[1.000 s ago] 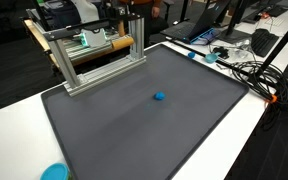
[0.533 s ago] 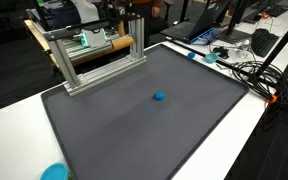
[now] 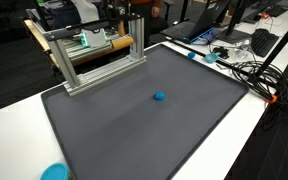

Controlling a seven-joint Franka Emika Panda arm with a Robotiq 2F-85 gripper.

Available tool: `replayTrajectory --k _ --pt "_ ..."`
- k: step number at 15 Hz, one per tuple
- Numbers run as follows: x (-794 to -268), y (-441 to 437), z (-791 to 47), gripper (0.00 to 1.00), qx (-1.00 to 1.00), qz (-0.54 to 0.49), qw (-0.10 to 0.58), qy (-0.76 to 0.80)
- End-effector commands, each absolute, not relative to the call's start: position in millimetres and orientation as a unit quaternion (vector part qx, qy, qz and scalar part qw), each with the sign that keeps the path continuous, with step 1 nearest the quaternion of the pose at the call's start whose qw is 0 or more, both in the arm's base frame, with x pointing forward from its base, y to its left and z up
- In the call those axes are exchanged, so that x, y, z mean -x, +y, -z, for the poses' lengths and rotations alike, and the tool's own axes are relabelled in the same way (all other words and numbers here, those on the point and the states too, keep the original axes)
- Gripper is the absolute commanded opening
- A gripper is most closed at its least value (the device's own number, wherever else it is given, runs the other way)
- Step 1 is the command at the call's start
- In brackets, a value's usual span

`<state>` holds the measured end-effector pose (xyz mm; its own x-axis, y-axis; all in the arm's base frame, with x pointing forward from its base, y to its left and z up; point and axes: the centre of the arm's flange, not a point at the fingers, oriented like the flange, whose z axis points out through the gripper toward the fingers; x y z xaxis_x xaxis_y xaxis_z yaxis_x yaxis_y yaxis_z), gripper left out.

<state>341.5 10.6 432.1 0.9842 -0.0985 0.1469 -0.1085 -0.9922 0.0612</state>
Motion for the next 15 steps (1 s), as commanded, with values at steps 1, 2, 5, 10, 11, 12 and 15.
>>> replayTrajectory --k 1,2,5,10,11,12,15 --pt "-319.9 3.1 -421.2 0.38 -0.998 -0.056 0.022 -0.032" --pt "-319.2 2.0 -421.8 0.81 -0.998 -0.056 0.022 -0.025" --pt "-317.2 2.1 -420.0 0.89 -0.999 -0.047 0.015 -0.003" --pt "-318.4 1.1 -421.1 0.56 -0.999 -0.045 0.005 0.013" --pt "-318.8 1.3 -421.2 0.47 -0.999 -0.046 0.005 0.010" --pt "-319.6 -0.5 -421.3 0.41 -0.999 -0.050 0.006 0.003" --pt "-324.0 0.0 -421.8 0.25 -0.998 -0.062 0.011 -0.019"
